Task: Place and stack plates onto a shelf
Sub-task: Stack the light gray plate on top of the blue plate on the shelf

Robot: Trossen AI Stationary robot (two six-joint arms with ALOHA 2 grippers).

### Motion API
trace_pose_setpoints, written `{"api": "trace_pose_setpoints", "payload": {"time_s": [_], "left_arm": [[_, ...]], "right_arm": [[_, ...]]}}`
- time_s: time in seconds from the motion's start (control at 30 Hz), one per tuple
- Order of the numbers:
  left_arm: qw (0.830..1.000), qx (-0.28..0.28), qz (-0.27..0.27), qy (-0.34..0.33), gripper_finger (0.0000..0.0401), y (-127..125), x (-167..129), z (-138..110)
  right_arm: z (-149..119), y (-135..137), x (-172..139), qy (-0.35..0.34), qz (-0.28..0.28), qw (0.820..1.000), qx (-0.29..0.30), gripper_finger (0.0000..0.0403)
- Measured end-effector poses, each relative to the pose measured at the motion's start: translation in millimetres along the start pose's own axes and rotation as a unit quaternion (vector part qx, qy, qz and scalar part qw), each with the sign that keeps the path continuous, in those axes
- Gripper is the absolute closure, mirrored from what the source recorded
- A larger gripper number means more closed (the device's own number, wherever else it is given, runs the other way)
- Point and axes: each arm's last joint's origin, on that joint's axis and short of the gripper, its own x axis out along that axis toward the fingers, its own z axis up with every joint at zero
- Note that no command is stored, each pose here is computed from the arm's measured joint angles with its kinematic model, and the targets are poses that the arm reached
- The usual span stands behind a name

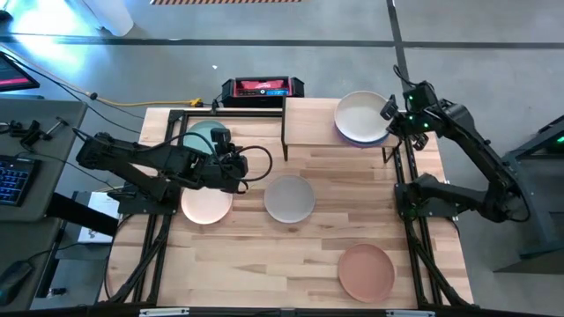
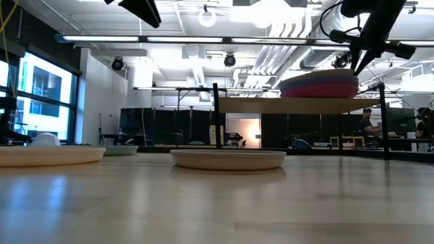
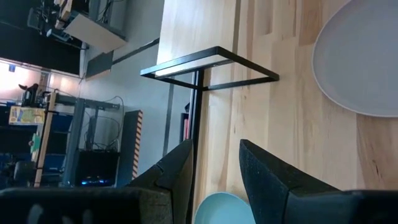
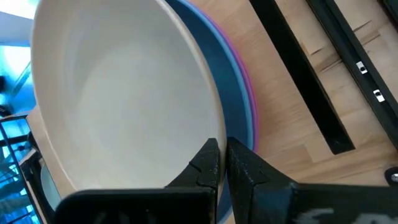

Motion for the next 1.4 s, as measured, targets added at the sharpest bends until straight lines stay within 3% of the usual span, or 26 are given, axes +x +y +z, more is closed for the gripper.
{"api": "trace_pose_setpoints", "payload": {"time_s": [0.87,1.07,1.4], "left_arm": [[1.0,0.001,0.0,0.0,0.0281,0.0,0.0,0.0],[0.999,0.032,0.003,0.001,0.0281,0.2,0.0,-0.1],[0.998,0.041,-0.038,-0.007,0.0282,-2.3,0.0,0.4]], "right_arm": [[-0.8,-0.1,-0.1,0.011,0.003,0.999,-0.033,0.0402],[-0.2,-0.8,-0.1,0.0,-0.004,1.0,-0.021,0.0402],[0.4,-1.0,-0.1,-0.01,-0.008,1.0,-0.022,0.0402]]}}
